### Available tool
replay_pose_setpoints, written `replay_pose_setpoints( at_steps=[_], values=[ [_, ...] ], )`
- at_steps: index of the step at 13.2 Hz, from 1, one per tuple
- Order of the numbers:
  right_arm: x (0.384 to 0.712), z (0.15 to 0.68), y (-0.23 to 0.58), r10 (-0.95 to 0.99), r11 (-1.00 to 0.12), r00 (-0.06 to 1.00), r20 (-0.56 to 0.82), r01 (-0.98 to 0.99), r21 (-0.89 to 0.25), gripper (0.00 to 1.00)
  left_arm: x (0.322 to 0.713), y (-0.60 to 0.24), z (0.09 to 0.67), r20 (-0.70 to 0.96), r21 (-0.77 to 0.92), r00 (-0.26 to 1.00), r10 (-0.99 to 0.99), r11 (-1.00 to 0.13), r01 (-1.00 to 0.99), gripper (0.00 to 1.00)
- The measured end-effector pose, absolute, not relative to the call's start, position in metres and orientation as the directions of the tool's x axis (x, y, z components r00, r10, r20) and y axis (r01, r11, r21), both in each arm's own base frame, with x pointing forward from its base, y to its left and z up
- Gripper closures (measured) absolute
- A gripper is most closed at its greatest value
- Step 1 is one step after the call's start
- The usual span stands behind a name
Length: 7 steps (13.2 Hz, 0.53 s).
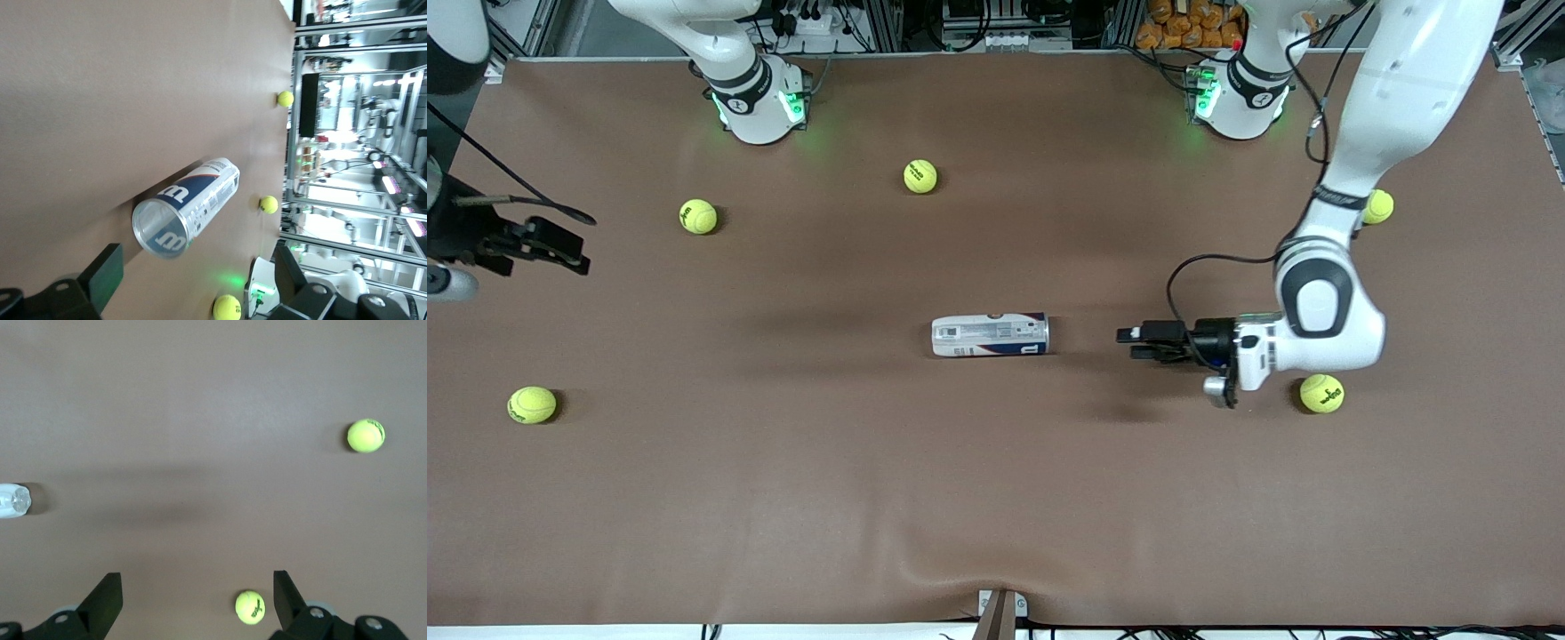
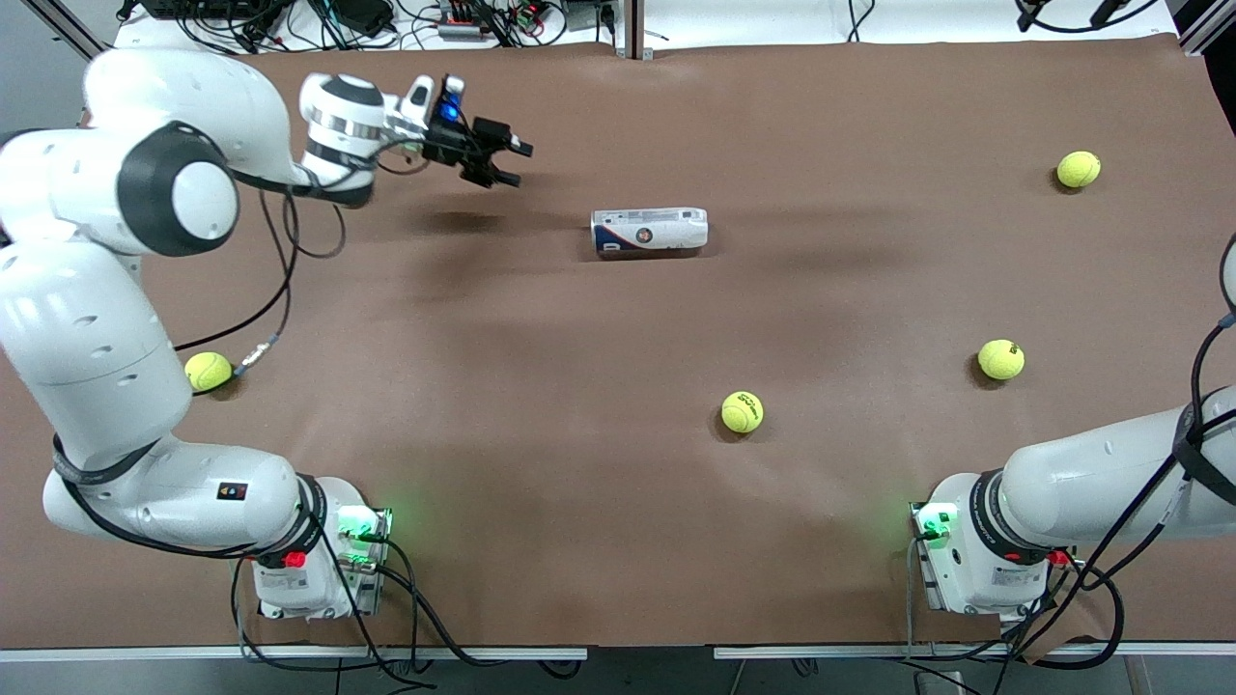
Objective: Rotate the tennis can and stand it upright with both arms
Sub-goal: 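Move the left gripper to the can's open end while the right retracts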
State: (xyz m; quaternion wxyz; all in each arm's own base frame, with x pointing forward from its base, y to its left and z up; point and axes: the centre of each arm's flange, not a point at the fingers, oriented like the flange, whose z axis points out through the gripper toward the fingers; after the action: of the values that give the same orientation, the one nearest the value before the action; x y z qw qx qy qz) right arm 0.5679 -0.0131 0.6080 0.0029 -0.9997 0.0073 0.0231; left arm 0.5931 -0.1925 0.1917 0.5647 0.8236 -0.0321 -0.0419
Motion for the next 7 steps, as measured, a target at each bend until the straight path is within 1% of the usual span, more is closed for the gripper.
replay_pose_setpoints(
  at_steps=[2, 7],
  values=[
    [0.561, 0.615, -0.018, -0.045, -0.999, 0.997, -0.057, -0.045, -0.004, 0.0, 0.588, -0.214, 0.174, -0.037, 0.946, 0.995, -0.088, -0.324, 0.007, 0.0],
    [0.553, 0.636, -0.034, -0.115, -0.993, 0.992, -0.053, -0.115, -0.002, 0.0, 0.582, -0.258, 0.171, -0.05, 0.959, 0.996, -0.076, -0.282, 0.027, 0.0]
  ],
)
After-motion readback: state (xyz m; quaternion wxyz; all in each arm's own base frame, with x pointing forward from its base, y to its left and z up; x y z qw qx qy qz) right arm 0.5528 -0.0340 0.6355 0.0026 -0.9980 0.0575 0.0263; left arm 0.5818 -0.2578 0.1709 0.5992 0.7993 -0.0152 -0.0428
